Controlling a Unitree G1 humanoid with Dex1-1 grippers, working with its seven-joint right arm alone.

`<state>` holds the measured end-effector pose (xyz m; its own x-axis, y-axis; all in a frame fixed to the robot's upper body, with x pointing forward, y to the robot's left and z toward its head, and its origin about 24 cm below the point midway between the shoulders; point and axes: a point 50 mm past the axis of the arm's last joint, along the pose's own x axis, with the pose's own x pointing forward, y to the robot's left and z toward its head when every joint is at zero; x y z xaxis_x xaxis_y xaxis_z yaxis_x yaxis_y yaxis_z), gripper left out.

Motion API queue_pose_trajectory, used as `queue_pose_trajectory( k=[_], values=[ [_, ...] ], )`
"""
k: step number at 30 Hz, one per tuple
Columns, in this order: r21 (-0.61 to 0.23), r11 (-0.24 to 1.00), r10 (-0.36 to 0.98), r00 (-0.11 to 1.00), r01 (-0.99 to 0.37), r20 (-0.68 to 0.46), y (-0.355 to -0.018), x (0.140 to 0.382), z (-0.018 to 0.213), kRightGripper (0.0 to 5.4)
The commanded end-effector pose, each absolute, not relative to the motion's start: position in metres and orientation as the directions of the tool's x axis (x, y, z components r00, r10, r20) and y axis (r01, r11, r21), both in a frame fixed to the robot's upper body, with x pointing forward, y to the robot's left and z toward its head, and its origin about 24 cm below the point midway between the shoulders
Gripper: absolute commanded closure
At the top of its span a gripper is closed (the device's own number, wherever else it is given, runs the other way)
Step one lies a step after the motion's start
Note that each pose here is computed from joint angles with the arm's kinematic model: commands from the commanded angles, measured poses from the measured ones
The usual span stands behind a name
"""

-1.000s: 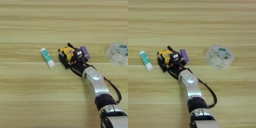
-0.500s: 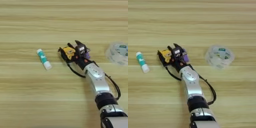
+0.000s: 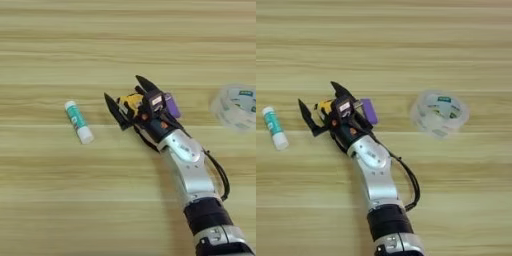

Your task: Move the objects on the table

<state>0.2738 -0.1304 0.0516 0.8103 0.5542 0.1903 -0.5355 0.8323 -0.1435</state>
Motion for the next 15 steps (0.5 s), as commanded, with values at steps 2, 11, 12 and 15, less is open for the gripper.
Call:
queue_pose_trajectory(
  k=[2,11,12,15],
  values=[
    [-0.182,0.782,0.623,0.739,-0.596,0.257,-0.111,0.268,0.073,0.04],
    [-0.174,0.712,0.702,0.686,-0.680,0.192,-0.086,0.254,0.059,0.04],
    [-0.174,0.708,0.706,0.683,-0.684,0.187,-0.084,0.254,0.059,0.04],
    [-0.186,0.682,0.731,0.664,-0.707,0.157,-0.075,0.253,0.056,0.04]
  ],
)
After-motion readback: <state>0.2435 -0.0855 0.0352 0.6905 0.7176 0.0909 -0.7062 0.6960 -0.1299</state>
